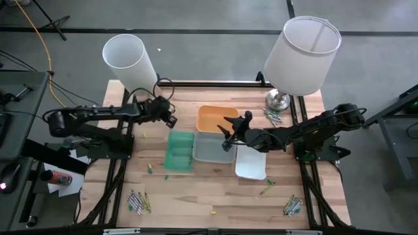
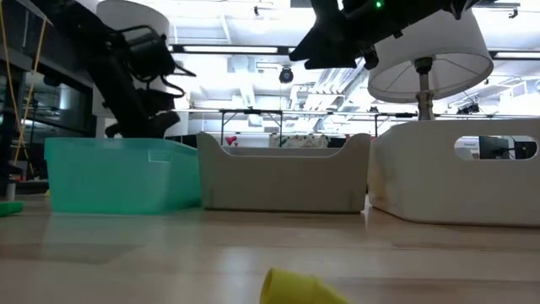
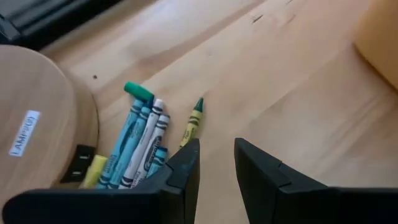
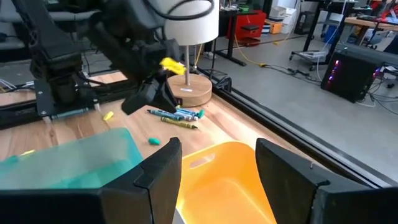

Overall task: Sort crayons
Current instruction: Put the green crayon into the green bin

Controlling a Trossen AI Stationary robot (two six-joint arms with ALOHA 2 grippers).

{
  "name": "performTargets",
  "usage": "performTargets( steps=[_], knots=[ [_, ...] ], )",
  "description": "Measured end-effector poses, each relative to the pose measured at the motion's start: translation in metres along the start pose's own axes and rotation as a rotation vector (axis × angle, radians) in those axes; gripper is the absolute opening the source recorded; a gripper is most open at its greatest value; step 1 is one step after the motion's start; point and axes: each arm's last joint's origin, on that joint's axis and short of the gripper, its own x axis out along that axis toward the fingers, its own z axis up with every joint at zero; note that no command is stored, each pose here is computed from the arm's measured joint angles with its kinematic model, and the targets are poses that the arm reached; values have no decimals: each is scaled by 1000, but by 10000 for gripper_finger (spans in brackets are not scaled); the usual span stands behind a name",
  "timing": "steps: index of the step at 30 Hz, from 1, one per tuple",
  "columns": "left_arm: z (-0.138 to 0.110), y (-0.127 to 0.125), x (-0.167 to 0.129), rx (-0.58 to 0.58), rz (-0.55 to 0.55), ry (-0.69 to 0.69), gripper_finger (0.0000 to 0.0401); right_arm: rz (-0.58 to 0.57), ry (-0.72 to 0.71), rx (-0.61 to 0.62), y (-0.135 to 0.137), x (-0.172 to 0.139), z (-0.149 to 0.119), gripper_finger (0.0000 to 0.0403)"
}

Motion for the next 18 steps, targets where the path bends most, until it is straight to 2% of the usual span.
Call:
performTargets(
  steps=[5, 11, 18],
  knots=[
    [3, 10, 16, -24, -56, 56, 87, 5, 1, 0, 0, 0, 0, 199],
    [-3, 18, 34, -40, -10, 142, 87, 3, 3, 1, -2, 2, 0, 199],
    [-4, 17, 44, -23, 3, 144, 87, 5, 5, 2, -4, 4, 1, 199]
  ],
)
